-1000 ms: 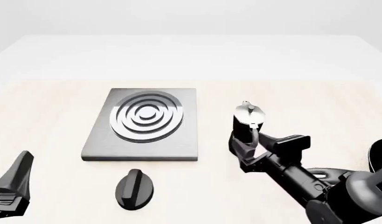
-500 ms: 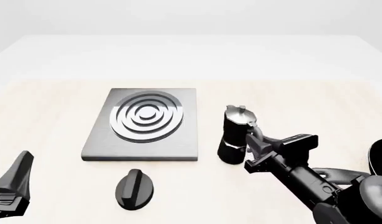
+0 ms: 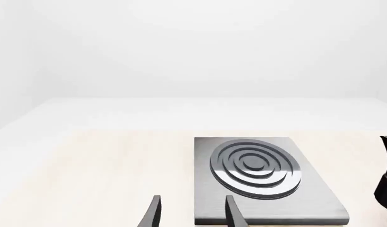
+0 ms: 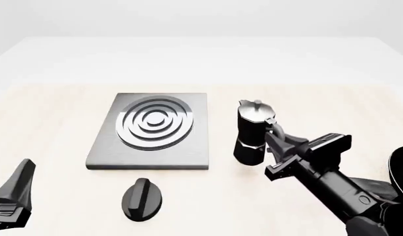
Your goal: Put the moka pot on the stove.
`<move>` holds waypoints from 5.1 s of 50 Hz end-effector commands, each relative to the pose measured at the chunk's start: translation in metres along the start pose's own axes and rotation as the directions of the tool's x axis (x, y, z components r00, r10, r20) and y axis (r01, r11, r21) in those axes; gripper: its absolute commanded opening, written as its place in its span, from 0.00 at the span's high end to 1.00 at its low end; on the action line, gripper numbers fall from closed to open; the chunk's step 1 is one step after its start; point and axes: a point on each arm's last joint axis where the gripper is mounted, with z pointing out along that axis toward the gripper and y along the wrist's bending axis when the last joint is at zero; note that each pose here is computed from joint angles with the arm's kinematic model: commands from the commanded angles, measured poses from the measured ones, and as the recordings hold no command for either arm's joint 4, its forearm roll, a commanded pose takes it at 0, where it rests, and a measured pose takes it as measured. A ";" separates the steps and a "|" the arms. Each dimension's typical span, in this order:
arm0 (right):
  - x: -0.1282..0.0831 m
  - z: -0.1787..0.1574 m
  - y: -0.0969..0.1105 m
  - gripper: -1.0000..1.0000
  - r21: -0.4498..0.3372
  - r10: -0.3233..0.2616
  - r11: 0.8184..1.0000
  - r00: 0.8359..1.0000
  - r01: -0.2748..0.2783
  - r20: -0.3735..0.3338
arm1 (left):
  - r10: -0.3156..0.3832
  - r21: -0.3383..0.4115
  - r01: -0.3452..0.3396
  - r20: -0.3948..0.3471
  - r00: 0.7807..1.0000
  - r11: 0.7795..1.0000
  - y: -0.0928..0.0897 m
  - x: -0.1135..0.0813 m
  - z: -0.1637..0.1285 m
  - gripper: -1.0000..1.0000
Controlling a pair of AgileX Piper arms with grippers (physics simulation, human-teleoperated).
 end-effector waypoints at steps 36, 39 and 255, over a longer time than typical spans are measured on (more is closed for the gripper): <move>-0.059 0.025 0.018 1.00 -0.061 -0.063 0.996 0.994 0.069 0.087 | 0.000 0.000 0.000 0.000 1.000 1.000 0.000 0.000 0.000 0.00; -0.063 0.027 0.018 1.00 -0.062 -0.069 0.995 0.993 0.075 0.091 | 0.000 0.000 0.000 0.000 1.000 1.000 0.000 0.000 0.000 0.00; -0.008 0.257 0.122 1.00 -0.253 -0.012 0.967 0.996 0.034 0.086 | 0.000 0.000 0.000 0.000 1.000 1.000 0.000 0.000 0.000 0.00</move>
